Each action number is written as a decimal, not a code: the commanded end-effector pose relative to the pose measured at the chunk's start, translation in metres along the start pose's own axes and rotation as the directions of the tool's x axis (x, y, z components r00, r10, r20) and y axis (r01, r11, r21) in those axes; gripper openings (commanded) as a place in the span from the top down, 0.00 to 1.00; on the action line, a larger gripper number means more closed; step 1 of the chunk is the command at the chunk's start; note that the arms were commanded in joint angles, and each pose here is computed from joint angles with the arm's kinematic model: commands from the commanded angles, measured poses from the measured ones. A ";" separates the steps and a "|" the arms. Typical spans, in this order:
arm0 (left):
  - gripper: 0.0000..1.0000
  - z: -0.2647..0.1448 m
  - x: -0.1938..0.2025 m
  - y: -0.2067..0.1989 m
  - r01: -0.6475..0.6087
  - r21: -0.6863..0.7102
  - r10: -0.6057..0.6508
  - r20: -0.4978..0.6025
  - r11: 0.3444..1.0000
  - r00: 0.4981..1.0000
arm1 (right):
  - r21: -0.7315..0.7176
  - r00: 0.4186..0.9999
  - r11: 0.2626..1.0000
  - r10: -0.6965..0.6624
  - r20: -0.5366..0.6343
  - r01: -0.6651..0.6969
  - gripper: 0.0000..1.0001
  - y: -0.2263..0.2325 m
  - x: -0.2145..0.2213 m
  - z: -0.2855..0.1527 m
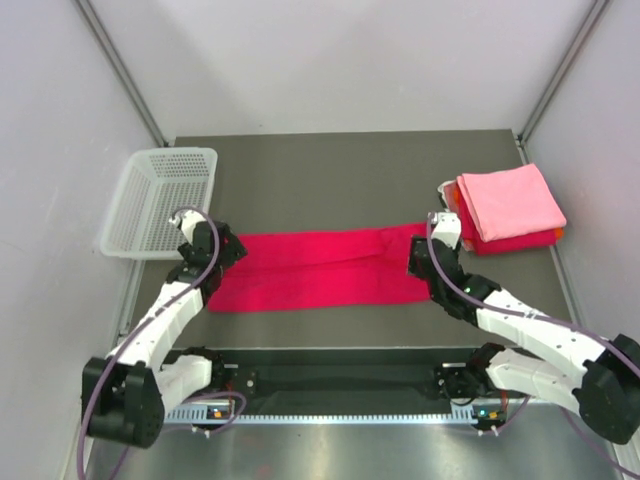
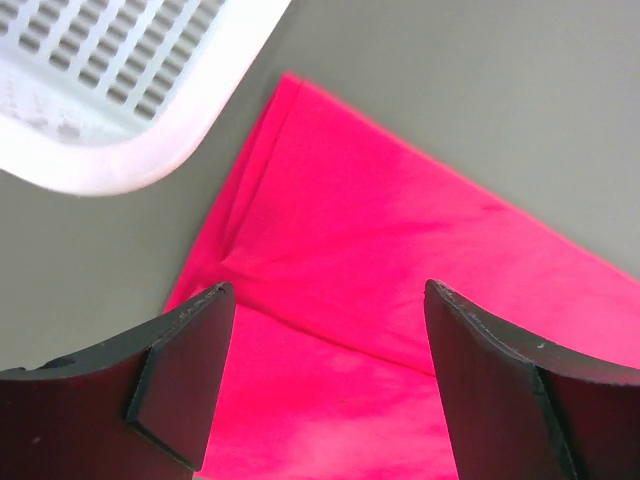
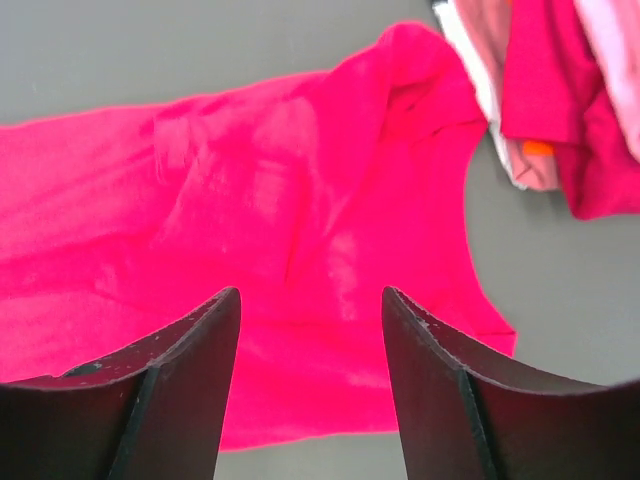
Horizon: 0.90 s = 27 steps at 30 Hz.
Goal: Fold and stack the t-shirts
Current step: Fold the tshirt
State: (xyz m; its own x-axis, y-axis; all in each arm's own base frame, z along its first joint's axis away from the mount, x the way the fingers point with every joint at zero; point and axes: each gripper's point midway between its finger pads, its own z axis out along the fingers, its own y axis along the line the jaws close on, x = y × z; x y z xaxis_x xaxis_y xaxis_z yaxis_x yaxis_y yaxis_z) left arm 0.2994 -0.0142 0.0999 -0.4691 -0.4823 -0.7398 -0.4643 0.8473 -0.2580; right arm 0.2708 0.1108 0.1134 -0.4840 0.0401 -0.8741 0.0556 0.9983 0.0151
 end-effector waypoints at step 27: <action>0.27 0.089 0.031 -0.027 -0.037 -0.082 0.013 -0.274 0.996 0.962 | 0.105 0.913 0.965 0.261 -0.315 -0.240 0.82 -0.051 0.007 0.107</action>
State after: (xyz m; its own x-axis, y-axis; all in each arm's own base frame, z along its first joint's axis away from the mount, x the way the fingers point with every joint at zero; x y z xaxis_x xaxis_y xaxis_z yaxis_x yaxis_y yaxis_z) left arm 0.3617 -0.0362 0.0290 -0.6773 -0.4974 -0.5422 -0.4832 0.8564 -0.1821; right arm 0.3727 0.0679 0.0466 -0.7281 0.2544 -0.6366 0.2334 0.9651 0.1187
